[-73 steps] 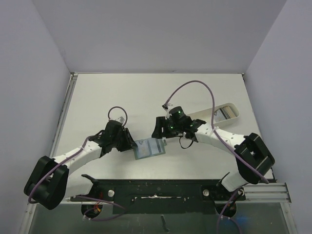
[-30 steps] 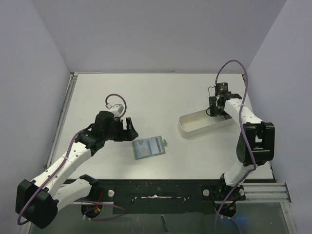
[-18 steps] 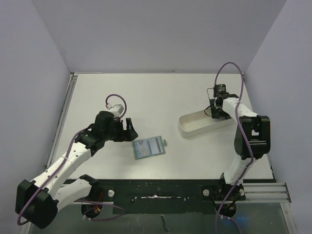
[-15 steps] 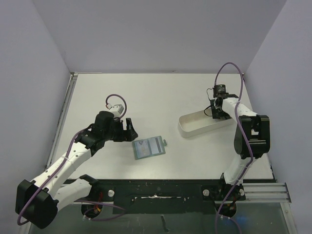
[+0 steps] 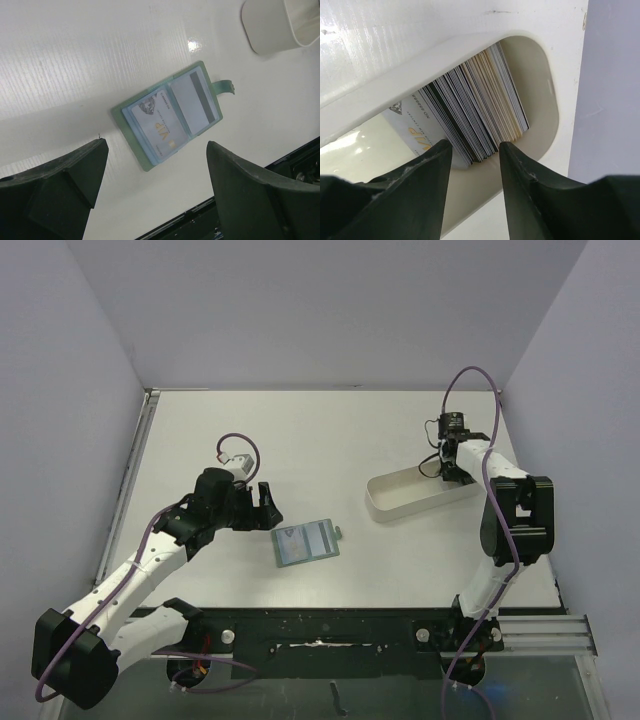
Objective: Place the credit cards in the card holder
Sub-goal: Pick up the credit card from the storage box.
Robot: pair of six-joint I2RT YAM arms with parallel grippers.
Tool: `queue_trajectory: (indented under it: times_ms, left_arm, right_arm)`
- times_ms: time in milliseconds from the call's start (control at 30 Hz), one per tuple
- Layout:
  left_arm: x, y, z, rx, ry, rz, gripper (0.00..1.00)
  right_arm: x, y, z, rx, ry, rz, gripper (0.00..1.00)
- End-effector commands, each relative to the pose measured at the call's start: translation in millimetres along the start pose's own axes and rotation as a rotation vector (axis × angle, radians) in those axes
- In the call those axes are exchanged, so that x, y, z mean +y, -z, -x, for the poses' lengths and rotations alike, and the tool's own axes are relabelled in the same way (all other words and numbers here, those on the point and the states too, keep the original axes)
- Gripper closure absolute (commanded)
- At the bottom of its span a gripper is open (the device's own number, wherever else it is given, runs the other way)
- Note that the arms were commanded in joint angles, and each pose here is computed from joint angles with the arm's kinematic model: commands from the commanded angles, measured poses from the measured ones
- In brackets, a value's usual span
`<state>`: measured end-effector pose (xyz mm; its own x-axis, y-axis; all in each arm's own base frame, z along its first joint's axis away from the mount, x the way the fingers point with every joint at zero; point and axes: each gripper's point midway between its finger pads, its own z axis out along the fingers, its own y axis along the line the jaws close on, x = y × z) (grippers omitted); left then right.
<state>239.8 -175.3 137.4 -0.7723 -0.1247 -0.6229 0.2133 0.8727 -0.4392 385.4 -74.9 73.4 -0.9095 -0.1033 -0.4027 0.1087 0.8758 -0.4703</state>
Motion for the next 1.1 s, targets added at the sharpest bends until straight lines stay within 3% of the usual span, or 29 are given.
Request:
queue_trajectory:
  times_ms: [0,100,333,767,1067]
  left_arm:
    - [-10,9,21,-0.067,-0.017,-0.027,0.2]
    - [-9,9,21,-0.065,-0.017,-0.026,0.2]
    - [-9,8,21,-0.063,-0.019,-0.026,0.2]
    - [-9,8,21,-0.064,-0.021,-0.025,0.2]
    - [-9,8,22,-0.065,-0.023,-0.023,0.2]
  right_arm:
    - [-12,9,25,-0.077,-0.057,-0.021,0.54]
    - [-7,16,31,-0.101,-0.068,0.016,0.38]
    - [0,18,38,-0.13,-0.063,0.051,0.22]
    - [1,-1,28,-0.095,0.002,0.006,0.2]
    - [8,-7,24,-0.083,0.021,0.043,0.25]
